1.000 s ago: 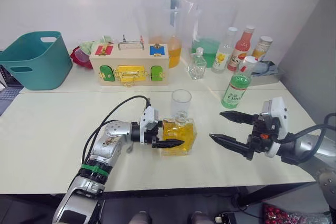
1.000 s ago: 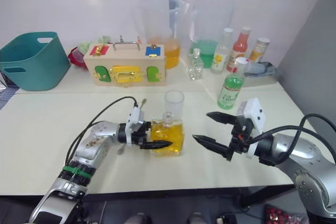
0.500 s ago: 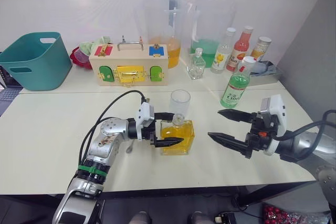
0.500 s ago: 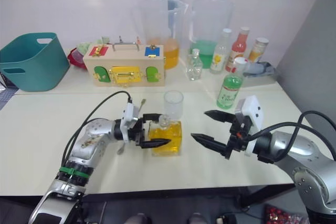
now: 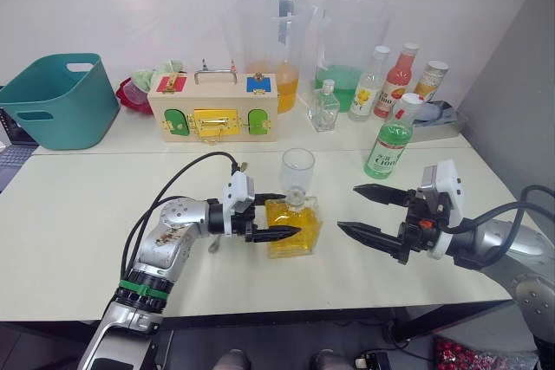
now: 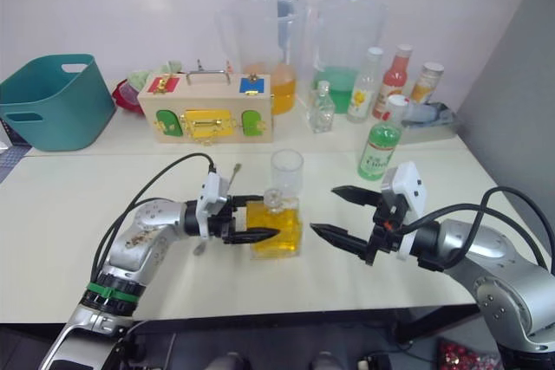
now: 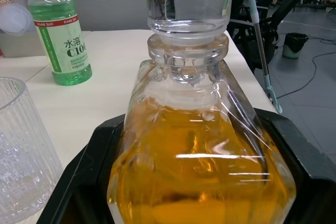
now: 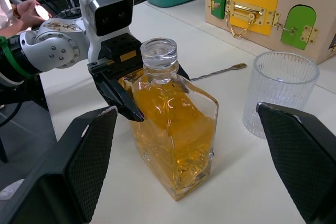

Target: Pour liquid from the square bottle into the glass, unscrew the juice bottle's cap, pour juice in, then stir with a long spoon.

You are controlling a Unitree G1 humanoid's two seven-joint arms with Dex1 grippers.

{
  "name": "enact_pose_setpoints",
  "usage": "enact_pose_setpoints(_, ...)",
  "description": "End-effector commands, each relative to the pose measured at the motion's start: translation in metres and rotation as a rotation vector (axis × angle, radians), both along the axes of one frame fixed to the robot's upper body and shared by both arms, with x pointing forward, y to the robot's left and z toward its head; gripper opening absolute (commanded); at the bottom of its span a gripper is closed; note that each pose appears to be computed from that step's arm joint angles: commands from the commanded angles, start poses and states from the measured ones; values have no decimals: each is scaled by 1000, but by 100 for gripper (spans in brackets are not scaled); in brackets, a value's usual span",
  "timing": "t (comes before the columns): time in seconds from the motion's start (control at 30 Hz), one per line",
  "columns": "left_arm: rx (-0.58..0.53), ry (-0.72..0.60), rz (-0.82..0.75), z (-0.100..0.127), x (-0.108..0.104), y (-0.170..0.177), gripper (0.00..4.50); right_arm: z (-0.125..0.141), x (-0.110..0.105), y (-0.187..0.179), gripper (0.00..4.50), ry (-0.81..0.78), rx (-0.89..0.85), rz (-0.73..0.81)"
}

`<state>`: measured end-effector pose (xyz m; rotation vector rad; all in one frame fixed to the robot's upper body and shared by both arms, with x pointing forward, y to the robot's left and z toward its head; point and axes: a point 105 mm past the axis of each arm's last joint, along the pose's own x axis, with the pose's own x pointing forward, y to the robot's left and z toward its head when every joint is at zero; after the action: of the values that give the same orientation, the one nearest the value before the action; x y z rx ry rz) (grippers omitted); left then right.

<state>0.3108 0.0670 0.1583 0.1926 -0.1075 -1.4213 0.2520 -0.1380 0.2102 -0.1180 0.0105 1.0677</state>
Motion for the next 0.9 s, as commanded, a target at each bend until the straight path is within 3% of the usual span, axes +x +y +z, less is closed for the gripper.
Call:
enact_pose_setpoints(0.03,15,-32,-8,4,0,-3,279,12,0,3,450,-70,9,17)
enact_pose_setpoints(0.33,20,-41,-16,4,0,-5,279,20,15,33,450,-72,4,99)
enact_pose_setpoints(0.53,24,-48,-13,3,-2,-7,279,12,32,61,450,-94,-46,128)
enact_pose_setpoints(0.77,18,-31,-2,2,-4,-6,279,8,33,73,450,-107,-52,164)
enact_pose_setpoints(0.9,19,-29,4,2,-3,-6,279,6,34,77,336,-109,-47,159)
